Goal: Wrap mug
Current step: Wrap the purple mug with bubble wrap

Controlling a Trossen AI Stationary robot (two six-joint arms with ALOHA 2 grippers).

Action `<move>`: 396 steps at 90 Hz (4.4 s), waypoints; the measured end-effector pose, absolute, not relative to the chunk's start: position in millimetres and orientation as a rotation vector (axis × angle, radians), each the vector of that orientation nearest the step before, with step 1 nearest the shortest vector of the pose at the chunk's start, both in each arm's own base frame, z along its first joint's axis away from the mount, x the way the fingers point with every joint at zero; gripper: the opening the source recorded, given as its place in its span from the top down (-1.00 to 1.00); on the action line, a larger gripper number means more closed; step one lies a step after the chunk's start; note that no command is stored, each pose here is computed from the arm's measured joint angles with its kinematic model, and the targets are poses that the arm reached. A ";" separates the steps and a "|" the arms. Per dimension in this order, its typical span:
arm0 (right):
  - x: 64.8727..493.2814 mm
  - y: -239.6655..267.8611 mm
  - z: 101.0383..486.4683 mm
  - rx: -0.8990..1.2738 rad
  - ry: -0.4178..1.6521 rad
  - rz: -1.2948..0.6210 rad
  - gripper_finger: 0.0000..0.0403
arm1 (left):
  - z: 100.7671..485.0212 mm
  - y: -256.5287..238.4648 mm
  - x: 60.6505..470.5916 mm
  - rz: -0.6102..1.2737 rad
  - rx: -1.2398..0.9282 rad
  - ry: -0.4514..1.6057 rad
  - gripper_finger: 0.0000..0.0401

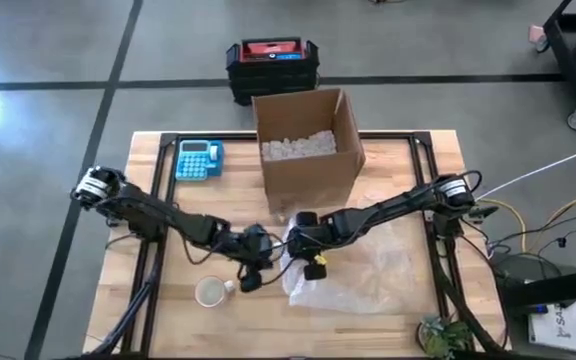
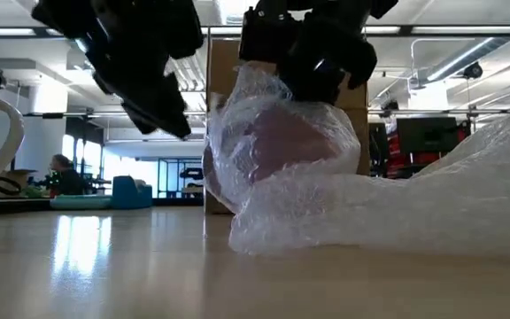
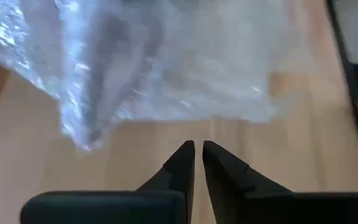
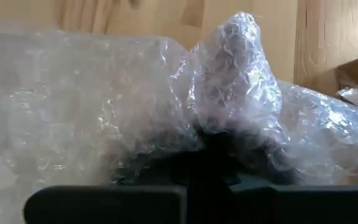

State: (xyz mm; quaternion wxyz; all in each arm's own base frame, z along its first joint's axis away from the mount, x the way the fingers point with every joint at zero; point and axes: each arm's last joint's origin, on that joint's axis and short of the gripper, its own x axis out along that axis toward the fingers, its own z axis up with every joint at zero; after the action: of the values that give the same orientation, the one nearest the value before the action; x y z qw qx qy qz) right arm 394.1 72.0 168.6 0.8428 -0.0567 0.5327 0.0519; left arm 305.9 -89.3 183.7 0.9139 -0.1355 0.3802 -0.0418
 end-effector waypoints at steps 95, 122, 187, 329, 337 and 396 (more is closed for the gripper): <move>379.7 69.4 211.8 -0.123 1.252 0.106 1.00 | 193.0 -74.0 352.4 0.053 -0.088 0.559 0.90; 356.7 57.2 233.8 -0.215 1.298 -0.051 1.00 | 192.3 -74.3 352.0 0.042 -0.100 0.559 0.90; 381.9 72.5 162.2 -0.162 1.271 0.112 1.00 | 225.8 -75.3 335.1 0.008 -0.107 0.505 0.90; 358.3 53.2 207.4 -0.112 1.058 0.073 1.00 | 195.1 -73.8 352.8 0.023 -0.085 0.527 0.90; 356.2 58.8 202.6 -0.100 1.085 0.107 1.00 | 195.0 -72.2 353.1 0.029 -0.103 0.528 0.90; 352.6 63.7 175.6 -0.059 1.144 0.125 1.00 | 224.2 -69.9 358.0 0.036 -0.119 0.468 0.90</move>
State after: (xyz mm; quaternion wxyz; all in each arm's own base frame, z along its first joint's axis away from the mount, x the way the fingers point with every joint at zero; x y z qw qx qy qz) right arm 352.6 63.7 175.6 0.8385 -0.0277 0.5410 0.0590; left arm 358.0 -69.9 224.2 0.9708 -0.0588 0.2318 0.0180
